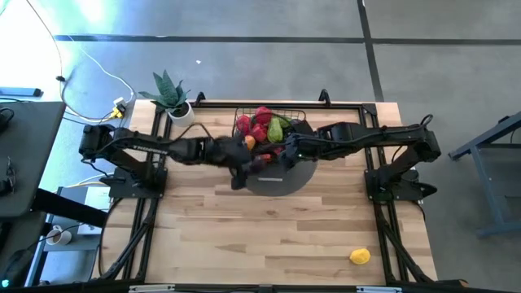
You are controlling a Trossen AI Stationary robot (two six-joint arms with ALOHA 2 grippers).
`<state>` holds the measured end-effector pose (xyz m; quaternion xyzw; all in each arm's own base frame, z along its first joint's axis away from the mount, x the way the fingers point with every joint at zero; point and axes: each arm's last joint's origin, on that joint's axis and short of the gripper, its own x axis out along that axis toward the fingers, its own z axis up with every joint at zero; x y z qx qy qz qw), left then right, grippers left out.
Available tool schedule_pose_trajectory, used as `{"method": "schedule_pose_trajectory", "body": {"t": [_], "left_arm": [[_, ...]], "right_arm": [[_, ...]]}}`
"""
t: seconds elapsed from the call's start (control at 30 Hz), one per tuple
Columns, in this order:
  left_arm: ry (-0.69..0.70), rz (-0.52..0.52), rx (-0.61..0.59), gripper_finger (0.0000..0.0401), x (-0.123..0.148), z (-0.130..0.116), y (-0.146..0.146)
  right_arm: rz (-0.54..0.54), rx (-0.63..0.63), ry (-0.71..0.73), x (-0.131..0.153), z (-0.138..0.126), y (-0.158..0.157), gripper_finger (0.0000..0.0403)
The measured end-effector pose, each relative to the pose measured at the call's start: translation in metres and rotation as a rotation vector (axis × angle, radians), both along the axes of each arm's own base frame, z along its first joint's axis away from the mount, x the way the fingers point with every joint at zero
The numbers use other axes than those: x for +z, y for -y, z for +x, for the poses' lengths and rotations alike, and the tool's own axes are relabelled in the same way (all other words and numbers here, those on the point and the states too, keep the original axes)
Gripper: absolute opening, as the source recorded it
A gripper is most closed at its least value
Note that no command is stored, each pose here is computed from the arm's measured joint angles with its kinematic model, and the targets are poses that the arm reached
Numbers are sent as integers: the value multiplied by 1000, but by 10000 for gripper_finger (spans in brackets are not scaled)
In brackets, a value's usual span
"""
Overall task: Build produce basket
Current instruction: Put the violet plum into the wire basket
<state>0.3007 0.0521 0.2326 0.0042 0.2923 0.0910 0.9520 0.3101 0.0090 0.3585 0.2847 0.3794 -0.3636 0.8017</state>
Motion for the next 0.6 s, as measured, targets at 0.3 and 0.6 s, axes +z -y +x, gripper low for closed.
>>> {"method": "schedule_pose_trajectory", "body": {"t": [0.3,0.6], "left_arm": [[175,91,89,260,16,0,-38],[226,103,232,291,21,-5,-60]], "right_arm": [[-2,-35,-24,-1,-2,13,364],[-10,-50,-37,-1,-2,24,364]]}}
